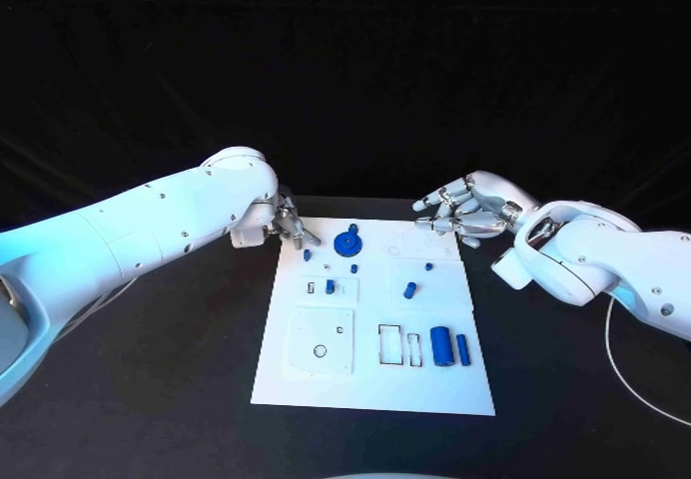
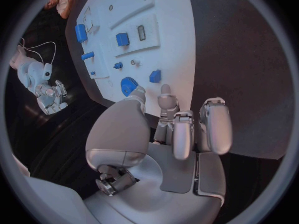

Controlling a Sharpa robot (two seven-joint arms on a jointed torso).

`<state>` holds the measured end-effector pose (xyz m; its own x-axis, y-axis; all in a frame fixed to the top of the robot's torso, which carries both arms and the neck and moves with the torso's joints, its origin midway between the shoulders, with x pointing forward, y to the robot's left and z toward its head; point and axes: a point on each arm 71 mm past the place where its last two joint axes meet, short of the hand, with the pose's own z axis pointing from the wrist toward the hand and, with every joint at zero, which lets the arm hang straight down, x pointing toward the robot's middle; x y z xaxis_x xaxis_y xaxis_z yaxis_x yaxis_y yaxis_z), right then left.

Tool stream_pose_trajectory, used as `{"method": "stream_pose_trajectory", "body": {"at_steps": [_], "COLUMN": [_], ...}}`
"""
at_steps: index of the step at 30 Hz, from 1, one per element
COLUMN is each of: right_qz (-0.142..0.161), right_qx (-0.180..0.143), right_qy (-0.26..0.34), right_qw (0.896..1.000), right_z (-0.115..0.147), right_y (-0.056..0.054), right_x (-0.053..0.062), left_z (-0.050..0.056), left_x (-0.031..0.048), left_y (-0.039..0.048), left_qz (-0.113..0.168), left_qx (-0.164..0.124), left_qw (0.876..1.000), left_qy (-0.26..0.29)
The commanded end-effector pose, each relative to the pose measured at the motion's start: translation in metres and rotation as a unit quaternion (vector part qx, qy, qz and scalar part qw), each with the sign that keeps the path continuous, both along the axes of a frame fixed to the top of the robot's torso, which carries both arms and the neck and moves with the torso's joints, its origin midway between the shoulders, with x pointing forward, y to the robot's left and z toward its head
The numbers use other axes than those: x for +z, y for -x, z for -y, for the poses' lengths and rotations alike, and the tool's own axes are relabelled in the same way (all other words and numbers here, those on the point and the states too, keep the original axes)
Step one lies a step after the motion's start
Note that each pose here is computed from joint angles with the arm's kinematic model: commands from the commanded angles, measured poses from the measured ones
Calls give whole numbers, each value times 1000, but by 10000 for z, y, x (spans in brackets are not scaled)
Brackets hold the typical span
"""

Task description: Assemble the parts on the task board

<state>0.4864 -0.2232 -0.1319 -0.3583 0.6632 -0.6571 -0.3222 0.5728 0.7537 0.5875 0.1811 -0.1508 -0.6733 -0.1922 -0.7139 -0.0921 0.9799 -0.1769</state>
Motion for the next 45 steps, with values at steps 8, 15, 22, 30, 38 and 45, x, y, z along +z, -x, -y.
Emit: {"method": "stream_pose_trajectory", "body": {"at_steps": [8,15,22,30,38,45], "right_qz": [-1,-1,-1,-1,-1,-2], "right_qx": [8,8,9,10,10,10], "right_qy": [0,0,-1,-1,-1,-1], "right_qw": [1000,1000,1000,1000,1000,1000], "right_z": [-17,-17,-21,-23,-24,-23], "right_y": [6,6,5,5,6,6], "right_x": [-4,-5,-5,-5,-4,-4], "left_z": [59,62,70,82,88,86], "left_x": [-49,-58,-57,-75,-91,-98], "left_y": [48,57,53,44,42,44], "left_qz": [-38,-43,-38,-32,-32,-36], "left_qx": [-33,-35,-32,-26,-23,-24], "left_qw": [999,998,999,999,999,999], "left_qy": [-10,-13,-10,-6,-7,-10]}}
